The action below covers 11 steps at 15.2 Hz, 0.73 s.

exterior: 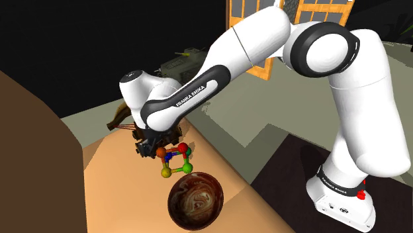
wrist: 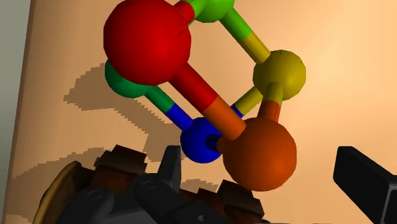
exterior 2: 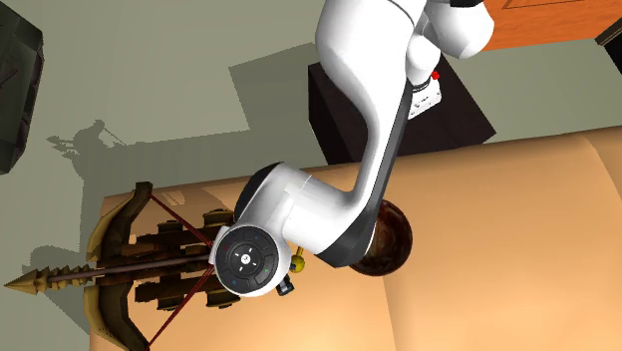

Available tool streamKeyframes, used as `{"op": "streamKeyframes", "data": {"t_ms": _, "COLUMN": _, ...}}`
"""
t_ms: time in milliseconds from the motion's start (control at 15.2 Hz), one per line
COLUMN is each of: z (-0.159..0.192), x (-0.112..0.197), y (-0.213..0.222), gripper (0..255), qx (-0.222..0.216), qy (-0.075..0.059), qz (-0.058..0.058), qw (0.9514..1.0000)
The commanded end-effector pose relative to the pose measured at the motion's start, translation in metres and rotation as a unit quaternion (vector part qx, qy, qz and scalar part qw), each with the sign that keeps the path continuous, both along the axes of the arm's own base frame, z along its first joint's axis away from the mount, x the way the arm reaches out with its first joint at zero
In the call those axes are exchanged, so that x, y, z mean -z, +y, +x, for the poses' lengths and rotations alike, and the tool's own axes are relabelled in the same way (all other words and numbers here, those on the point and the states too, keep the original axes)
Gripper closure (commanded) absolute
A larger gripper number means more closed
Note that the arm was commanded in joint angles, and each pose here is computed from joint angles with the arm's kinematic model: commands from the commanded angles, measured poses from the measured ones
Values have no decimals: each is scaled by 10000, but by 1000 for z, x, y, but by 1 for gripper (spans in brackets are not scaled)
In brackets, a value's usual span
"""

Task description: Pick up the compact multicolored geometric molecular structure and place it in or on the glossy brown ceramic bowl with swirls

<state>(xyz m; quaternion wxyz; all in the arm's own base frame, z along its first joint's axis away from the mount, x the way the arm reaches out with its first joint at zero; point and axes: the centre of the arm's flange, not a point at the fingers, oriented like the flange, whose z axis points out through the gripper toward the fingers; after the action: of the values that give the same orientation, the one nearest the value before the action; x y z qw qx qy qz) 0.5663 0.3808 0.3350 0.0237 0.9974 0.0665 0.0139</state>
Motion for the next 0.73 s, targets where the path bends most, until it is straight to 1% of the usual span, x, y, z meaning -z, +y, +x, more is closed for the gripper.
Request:
{"op": "streamKeyframes", "data": {"t_ms": 0, "z": 2, "x": 10, "y": 2, "gripper": 0, "qx": -1, "qy": -4, "qz": 1, "qw": 10000}}
{"op": "streamKeyframes", "data": {"t_ms": 198, "z": 2, "x": 29, "y": 1, "gripper": 0, "qx": -1, "qy": -4, "qz": 1, "qw": 10000}}
{"op": "streamKeyframes", "data": {"t_ms": 660, "z": 2, "x": 29, "y": 1, "gripper": 0, "qx": -1, "qy": -4, "qz": 1, "qw": 10000}}
